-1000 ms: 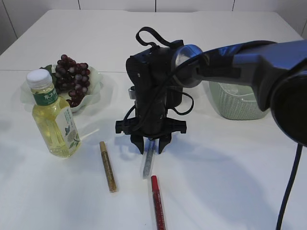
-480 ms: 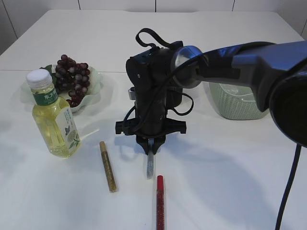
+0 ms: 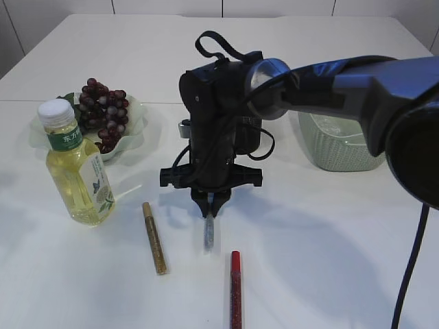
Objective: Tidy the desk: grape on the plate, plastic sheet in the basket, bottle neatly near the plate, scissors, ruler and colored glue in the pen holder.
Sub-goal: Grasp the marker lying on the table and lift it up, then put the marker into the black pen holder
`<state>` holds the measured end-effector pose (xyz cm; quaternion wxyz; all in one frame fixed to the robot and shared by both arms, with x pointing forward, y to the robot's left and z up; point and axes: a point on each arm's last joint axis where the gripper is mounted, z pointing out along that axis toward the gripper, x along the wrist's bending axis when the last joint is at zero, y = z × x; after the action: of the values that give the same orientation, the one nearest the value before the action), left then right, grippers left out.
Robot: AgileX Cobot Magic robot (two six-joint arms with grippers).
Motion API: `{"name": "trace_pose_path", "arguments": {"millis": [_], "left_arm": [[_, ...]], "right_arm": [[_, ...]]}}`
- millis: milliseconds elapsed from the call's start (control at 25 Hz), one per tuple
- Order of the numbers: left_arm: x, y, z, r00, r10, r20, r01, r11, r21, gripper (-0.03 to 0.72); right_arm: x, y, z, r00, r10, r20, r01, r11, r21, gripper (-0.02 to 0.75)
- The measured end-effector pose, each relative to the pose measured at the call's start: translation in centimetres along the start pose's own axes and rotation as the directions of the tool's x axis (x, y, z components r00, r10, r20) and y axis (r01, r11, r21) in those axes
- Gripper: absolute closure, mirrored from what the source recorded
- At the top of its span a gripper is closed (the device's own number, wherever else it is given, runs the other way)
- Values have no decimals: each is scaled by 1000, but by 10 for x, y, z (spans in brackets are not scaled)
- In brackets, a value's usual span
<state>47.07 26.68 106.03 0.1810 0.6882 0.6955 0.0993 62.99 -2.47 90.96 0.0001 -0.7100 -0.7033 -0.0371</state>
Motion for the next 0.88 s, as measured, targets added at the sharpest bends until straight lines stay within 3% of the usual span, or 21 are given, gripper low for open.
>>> {"name": "trace_pose_path", "arguments": {"millis": [200, 440, 560, 880], "left_arm": [[0, 0, 0, 1000, 0, 0, 0, 1000, 0, 253], [0, 0, 0, 1000, 0, 0, 0, 1000, 0, 253], [0, 0, 0, 1000, 0, 0, 0, 1000, 0, 253], [0, -1, 0, 1000, -2, 2, 2, 1000, 7, 253]], "right_arm": [[-10, 11, -16, 994, 20, -111, -16, 999, 33, 645], [-54, 33, -63, 983, -7, -183, 3, 1000, -25, 645], [-81, 44, -92, 962, -6, -273, -12, 998, -62, 645], [-144, 69, -133, 790, -96, -606, -10, 985, -169, 646]]}}
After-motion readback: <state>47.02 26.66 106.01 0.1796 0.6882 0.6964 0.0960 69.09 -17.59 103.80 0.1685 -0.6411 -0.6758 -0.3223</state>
